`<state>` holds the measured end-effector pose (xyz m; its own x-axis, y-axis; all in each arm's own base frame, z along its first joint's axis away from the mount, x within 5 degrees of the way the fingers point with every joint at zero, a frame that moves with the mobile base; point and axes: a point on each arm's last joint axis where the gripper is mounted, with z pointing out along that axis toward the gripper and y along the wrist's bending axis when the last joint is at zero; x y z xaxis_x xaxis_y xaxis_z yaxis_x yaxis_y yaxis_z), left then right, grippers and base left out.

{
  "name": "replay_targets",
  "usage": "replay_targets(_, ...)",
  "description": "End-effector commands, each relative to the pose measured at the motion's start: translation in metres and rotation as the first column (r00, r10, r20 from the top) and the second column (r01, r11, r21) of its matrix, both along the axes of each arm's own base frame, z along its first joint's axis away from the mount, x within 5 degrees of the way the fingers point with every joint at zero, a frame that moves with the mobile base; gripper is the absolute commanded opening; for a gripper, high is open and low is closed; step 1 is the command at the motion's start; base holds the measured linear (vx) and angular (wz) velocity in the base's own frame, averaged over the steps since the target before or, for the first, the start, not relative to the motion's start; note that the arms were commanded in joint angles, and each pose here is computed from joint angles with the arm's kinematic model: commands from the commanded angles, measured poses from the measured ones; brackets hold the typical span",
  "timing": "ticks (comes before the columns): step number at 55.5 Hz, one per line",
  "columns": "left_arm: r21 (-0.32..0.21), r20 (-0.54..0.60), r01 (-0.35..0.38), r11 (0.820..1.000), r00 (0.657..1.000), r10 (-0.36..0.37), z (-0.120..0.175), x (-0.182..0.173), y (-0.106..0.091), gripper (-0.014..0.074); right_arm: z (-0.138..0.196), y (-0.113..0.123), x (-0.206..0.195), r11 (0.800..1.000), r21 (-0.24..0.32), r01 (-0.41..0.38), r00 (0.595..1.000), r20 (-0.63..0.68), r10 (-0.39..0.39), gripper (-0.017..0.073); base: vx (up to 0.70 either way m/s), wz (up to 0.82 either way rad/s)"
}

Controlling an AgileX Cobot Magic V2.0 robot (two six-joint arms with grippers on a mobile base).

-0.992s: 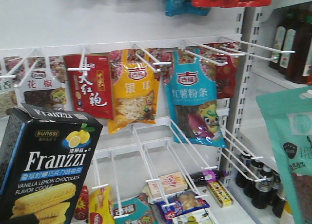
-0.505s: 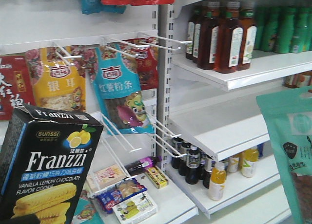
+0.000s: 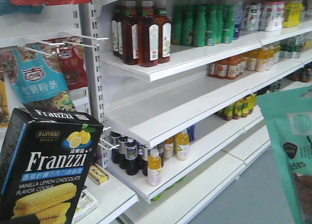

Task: Pick snacks and fruit into basket
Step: 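Turn the base away from the shelf holding both items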

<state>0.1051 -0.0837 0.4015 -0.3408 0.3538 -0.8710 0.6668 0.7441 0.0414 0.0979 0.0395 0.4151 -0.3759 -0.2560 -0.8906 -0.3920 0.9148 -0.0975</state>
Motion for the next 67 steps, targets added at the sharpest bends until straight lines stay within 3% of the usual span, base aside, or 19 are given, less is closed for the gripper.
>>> replay_targets(1,-0.087,0.099,0.002,0.996,0.995,0.006,0.0196,-0.0011,0.0001,0.0040,0.0175,-0.0001,0.0001,1.000,0.027,-0.013,0.993,0.120,0.009,-0.0007,-0.08,-0.46)
replay_targets(67,-0.087,0.099,0.002,0.996,0.995,0.006,0.0196,-0.0011,0.0001,0.0040,0.0175,-0.0001,0.0001,1.000,0.027,-0.013,0.993,0.120,0.009,-0.0007,0.00,-0.52)
